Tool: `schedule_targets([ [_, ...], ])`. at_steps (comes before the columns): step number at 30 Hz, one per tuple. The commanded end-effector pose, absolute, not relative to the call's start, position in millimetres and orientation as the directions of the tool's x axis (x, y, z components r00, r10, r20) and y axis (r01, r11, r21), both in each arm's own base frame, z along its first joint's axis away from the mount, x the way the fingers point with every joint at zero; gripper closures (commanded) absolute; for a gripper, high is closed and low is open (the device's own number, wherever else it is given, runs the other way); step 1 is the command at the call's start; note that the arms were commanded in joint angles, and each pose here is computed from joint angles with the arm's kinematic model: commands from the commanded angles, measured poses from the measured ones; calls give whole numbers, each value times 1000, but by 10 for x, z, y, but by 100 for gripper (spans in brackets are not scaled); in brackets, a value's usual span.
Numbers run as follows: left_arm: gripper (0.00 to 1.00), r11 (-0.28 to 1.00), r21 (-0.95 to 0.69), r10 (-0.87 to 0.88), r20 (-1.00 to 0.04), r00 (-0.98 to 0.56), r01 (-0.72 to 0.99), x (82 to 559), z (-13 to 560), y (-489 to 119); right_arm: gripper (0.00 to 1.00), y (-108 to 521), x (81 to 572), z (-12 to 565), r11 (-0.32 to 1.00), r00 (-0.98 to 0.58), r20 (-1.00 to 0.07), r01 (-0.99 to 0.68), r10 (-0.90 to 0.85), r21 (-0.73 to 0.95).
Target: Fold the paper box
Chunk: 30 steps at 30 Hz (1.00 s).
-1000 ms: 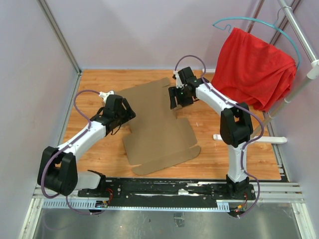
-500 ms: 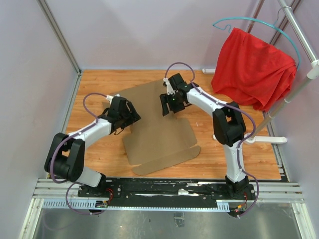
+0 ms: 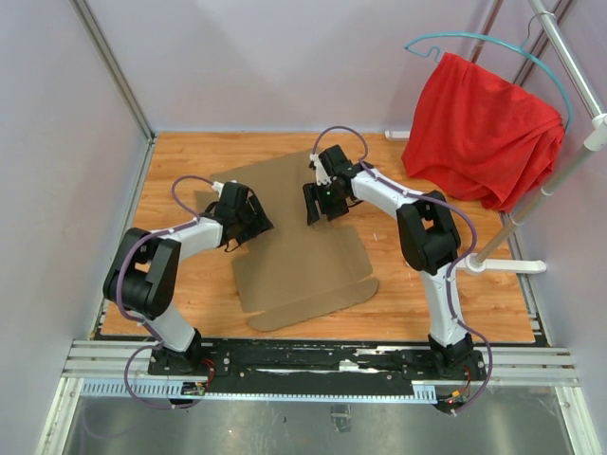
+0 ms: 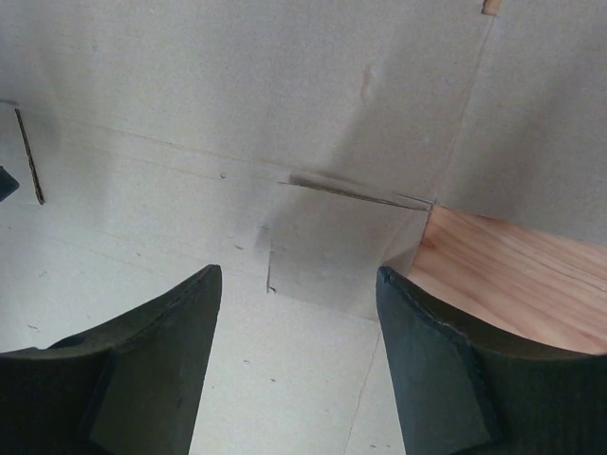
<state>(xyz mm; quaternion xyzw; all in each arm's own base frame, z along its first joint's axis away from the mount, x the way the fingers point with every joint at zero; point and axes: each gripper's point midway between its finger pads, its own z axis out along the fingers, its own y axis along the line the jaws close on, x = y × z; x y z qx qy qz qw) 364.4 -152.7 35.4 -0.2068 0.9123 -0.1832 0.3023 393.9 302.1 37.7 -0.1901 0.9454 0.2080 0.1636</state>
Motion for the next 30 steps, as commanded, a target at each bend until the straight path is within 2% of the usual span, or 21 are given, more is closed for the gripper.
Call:
schedule_targets([
  [1,34,856,-453,-472,-490,-733,-249,3617,464,-1533,33,3074,3885,314,837,-883,-367,-422,-292,348],
  [9,28,876,-414,-478,-676,-561,-247,3825,1451,-1232,29,2974,4338,1114,847,-823,-504,-448,-264,288],
  [12,24,880,-404,-475,-733,-486,-250,3988,1746,-1127,23,2854,4694,1398,850,-790,-577,-439,-209,293],
  [15,23,865,-428,-501,-746,-439,-261,4186,1882,-1013,9,2741,5091,1600,824,-752,-644,-449,-141,345],
  [17,23,853,-451,-523,-740,-423,-264,4336,1877,-941,6,2695,5335,1632,784,-729,-678,-473,-92,402],
  [21,23,815,-508,-579,-713,-394,-279,4702,1728,-732,8,2568,5642,1536,713,-727,-686,-476,10,514],
  [26,23,846,-500,-528,-733,-429,-185,5346,1572,-754,9,2524,5639,1511,706,-696,-718,-516,-15,485],
  [30,23,873,-414,-487,-739,-464,-258,5710,1344,-567,9,2471,5577,1443,723,-699,-715,-511,-35,464],
])
